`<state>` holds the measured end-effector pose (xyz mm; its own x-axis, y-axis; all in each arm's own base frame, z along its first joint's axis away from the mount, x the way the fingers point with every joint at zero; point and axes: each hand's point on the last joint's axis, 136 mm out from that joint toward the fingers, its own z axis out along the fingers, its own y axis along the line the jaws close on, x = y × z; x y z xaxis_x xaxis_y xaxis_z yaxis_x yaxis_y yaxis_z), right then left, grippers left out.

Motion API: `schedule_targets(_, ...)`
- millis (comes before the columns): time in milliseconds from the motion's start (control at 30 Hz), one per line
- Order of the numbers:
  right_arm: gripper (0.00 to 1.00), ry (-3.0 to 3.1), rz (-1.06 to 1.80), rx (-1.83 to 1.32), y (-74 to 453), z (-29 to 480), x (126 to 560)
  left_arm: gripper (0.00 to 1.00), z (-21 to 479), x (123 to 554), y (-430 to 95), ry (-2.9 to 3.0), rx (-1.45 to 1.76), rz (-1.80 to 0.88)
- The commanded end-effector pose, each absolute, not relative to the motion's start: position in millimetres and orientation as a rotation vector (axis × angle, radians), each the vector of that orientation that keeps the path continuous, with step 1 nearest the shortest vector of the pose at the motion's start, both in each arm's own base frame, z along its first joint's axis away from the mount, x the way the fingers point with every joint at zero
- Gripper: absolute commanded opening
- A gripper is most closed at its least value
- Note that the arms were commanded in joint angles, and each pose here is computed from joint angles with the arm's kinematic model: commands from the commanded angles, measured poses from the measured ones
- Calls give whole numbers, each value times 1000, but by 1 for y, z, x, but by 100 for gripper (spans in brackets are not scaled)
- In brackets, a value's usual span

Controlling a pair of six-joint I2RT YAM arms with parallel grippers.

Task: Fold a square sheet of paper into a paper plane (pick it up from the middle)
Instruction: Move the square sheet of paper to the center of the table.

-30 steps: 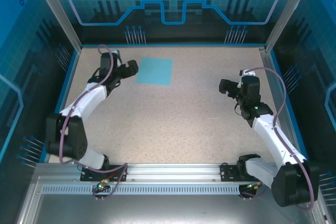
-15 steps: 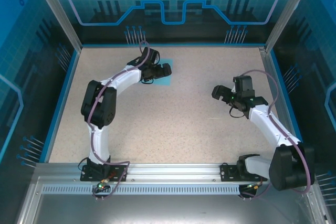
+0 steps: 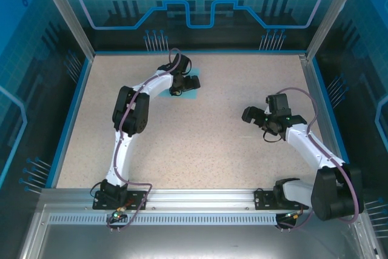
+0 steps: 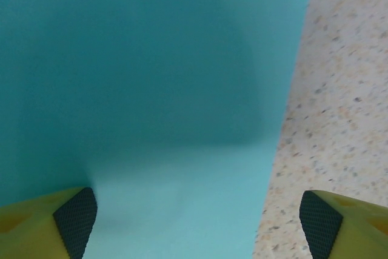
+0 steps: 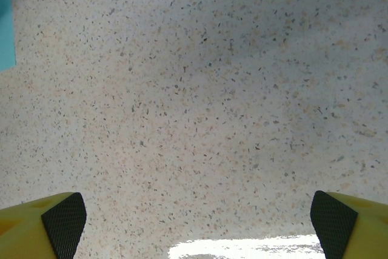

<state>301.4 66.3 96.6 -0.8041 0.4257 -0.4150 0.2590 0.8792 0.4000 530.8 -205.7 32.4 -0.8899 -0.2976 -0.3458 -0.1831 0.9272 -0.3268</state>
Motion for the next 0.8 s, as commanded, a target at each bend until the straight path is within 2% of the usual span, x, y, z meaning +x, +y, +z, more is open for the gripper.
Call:
schedule_targets(0, 99, 2580, 462, 512, 72, 90, 291, 90, 23, 512, -196, 2784, -424, -353)
schedule_targets(333, 99, 2574, 469, 480, 78, 104, 287, 91, -11, 417, -193, 3035, -562, -364)
schedule_targets(500, 100, 2595, 449, 492, 78, 102, 283, 91, -11, 356, -206, 3079, -655, -512)
schedule_targets(767, 99, 2625, 407, 512, 78, 94, 277, 91, -12, 267, -242, 3151, -712, -556)
